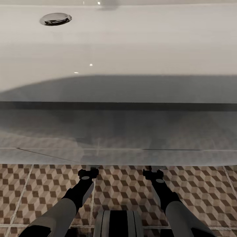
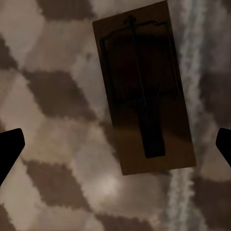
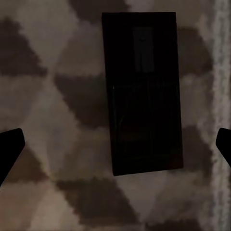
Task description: Take the four mousetraps from the cabinet in the bathroom and place them on the bathroom floor. Make sure all four end up on the same floor surface, and ensure that at least two of them are either under or directly next to the same bathroom sink.
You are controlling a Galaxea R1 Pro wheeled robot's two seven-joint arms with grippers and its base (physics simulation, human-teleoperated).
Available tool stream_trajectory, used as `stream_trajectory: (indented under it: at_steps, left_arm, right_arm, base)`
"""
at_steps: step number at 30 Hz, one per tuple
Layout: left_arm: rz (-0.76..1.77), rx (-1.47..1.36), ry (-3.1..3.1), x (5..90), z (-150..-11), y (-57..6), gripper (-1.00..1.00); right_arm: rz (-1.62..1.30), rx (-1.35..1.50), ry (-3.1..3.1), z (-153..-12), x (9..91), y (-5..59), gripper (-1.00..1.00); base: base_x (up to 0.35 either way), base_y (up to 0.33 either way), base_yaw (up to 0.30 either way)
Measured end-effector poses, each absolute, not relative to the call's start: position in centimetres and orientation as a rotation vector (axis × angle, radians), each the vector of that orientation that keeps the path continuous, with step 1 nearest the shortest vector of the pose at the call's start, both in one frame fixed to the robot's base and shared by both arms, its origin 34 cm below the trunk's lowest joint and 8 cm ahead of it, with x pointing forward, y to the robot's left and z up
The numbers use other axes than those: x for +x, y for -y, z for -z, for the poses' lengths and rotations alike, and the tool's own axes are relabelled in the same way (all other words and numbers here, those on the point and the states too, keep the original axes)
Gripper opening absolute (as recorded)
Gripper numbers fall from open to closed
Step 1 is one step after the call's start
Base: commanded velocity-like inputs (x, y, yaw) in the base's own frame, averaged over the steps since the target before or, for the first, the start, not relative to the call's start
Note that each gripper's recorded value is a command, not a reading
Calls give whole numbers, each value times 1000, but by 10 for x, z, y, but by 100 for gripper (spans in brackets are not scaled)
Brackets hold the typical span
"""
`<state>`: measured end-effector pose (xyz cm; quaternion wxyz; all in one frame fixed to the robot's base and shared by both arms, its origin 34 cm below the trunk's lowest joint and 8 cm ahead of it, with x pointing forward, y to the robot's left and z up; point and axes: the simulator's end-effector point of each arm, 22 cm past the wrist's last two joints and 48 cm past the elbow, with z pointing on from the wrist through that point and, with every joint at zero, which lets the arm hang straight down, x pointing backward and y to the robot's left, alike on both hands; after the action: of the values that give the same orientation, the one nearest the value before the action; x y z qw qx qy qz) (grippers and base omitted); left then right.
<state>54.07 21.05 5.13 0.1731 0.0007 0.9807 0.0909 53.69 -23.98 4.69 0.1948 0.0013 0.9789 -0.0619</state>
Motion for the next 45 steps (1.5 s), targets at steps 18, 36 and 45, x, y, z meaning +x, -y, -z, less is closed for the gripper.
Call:
stream_trajectory:
  at_steps: [18, 36, 45]
  left_arm:
    - [-262, -1, -2764, 549, -55, -211, 100]
    - [-270, -3, -2765, 549, -55, -213, 100]
    - [-269, -4, -2764, 549, -55, -213, 100]
  right_arm:
    - [175, 2, -2744, -47, 537, 240, 100]
    - [174, -2, -2744, -47, 537, 239, 100]
    - [175, -5, -2744, -47, 537, 240, 100]
  base:
    - [-45, 0, 0]
    - [-312, 0, 0]
    - [-342, 0, 0]
